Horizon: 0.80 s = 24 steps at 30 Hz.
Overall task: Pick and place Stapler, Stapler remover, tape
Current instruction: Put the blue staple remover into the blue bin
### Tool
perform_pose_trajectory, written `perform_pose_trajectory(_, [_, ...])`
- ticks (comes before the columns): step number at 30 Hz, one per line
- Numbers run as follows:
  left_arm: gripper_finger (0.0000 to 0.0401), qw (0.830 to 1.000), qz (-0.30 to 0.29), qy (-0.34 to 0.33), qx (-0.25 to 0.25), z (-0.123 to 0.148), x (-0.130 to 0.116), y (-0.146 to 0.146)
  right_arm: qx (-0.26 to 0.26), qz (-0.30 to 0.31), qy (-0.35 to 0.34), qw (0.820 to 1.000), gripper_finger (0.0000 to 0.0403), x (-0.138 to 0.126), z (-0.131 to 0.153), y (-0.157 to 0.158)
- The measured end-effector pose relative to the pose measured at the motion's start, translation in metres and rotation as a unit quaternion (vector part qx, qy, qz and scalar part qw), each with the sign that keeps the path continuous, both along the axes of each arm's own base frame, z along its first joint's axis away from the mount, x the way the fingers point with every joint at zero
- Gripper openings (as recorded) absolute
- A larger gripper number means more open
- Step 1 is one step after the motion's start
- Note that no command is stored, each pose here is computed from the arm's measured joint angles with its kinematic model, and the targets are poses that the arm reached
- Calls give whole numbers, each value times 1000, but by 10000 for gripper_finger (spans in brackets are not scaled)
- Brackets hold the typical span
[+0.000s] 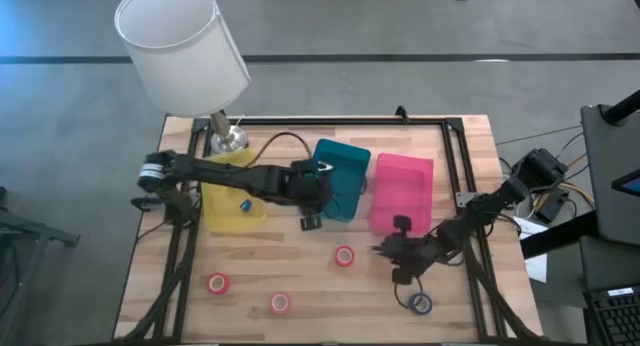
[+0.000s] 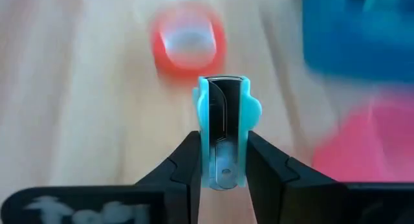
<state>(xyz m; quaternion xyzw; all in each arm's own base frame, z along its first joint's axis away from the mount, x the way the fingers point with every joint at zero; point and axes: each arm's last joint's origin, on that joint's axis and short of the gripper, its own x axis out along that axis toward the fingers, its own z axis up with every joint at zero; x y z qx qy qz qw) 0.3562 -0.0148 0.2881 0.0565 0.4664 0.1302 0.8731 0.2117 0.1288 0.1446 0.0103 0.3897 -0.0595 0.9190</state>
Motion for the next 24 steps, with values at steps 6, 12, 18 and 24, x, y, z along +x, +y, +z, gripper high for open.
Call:
perform_pose_trajectory(6, [147, 997, 17, -66, 39, 43, -42, -19, -110, -66, -175, 976, 94, 34, 37, -9])
perform_pose_trajectory(12, [147, 987, 67, -113, 96, 50, -92, -26, -139, -145, -240, 950, 93, 76, 84, -50])
perform_pose_trajectory(18, [147, 982, 103, -129, 90, 21, -128, -17, -63, -181, -237, 952, 100, 94, 91, -111])
perform_pose_trajectory(24, [149, 981, 105, -137, 85, -12, -146, -13, -20, -264, -199, 943, 116, 88, 77, -148])
